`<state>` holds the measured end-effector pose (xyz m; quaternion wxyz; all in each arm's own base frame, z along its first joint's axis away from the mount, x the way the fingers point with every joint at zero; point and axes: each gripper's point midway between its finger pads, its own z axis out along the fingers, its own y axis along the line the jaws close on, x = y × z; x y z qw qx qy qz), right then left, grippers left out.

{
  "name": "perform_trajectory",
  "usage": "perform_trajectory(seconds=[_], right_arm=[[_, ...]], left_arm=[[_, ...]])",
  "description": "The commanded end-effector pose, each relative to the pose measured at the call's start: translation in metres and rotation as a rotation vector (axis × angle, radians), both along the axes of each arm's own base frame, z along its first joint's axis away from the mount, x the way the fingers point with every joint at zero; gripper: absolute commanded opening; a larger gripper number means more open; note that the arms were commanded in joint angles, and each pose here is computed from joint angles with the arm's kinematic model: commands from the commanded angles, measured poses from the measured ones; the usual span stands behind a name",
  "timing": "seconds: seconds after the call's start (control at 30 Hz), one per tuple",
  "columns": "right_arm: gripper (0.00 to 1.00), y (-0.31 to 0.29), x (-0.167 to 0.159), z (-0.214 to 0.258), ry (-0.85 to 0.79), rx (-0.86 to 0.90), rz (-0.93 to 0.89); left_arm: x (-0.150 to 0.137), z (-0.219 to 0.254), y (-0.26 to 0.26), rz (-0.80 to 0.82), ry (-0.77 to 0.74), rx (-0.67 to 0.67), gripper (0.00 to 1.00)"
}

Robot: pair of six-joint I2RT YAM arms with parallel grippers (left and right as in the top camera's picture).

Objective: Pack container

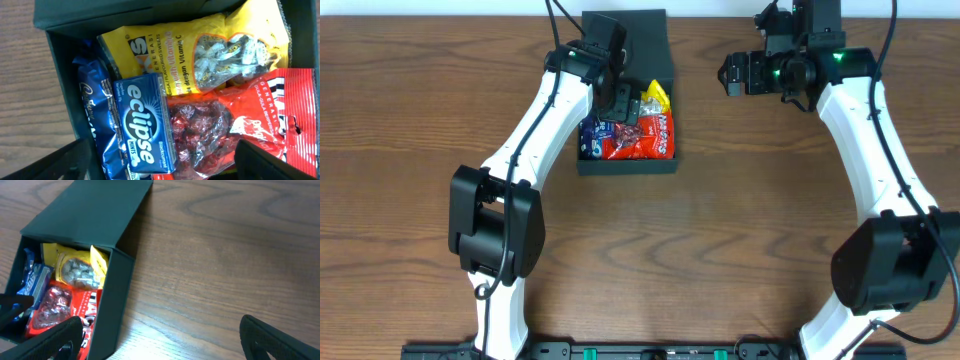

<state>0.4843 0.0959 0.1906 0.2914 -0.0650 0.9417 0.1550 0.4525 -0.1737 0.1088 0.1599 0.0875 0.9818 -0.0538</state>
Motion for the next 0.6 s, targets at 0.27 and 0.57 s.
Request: perform_trajectory(seconds=[0.27,0.57], right_arm=[[0.99,0.011,0.0,0.016,-0.03,0.069,0.048],[0.99,0.031,0.005,0.023,-0.077,0.081,0.092]], left_arm=[[0.031,0.039,0.02,0.142,-0.085,-0.072,0.77],[0.067,0.053,0.11,0.322,-0.164,-0.084,0.65]])
